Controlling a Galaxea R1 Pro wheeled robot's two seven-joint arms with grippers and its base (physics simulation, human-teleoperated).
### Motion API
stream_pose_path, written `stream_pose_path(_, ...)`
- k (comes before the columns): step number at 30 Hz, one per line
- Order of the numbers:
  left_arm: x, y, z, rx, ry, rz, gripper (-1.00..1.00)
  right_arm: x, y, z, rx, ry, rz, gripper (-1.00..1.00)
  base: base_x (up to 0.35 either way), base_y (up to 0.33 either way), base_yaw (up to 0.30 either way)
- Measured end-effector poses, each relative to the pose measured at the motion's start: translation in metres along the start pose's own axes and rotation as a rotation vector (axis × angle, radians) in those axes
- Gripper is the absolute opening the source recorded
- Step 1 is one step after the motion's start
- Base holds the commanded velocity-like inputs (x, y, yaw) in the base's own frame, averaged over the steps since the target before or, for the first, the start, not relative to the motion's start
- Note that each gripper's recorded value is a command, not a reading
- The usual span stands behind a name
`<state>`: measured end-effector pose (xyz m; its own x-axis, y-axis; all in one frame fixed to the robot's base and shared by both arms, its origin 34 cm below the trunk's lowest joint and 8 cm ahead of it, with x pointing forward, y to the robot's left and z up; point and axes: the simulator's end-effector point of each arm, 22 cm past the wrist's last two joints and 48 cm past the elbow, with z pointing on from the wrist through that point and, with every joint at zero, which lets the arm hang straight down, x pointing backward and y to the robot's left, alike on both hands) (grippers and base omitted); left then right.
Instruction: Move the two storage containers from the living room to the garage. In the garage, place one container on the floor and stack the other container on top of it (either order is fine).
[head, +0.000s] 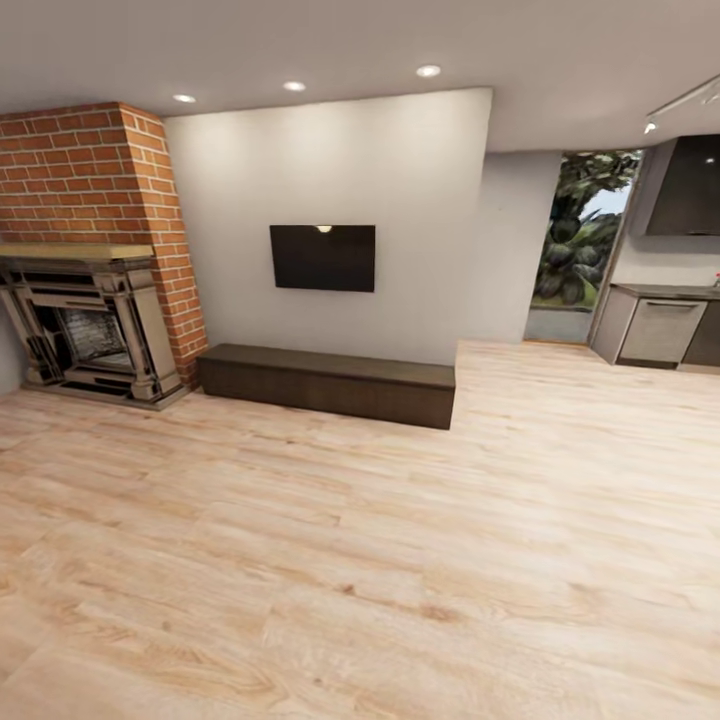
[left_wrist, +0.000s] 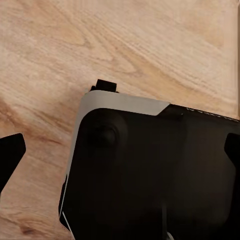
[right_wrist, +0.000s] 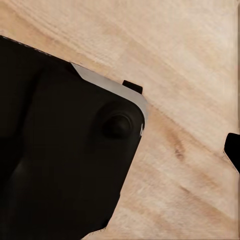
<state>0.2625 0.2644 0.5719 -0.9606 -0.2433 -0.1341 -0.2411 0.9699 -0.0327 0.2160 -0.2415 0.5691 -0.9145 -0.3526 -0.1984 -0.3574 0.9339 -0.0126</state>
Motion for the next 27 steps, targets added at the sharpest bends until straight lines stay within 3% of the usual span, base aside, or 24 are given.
stream_pose_path(6,0.0,0.0,0.0,0.0,0.0,0.0,1.0,0.0002,-0.0011,0.0,0.004,0.0,0.004,1.0,0.333,0.0,0.044)
stream_pose_path(27,-0.0008,0.0001,0.0,0.0,-0.004,0.001,1.0,0.0,-0.0015,0.0,0.005,-0.001,0.005,1.0,0.333,0.0,0.268)
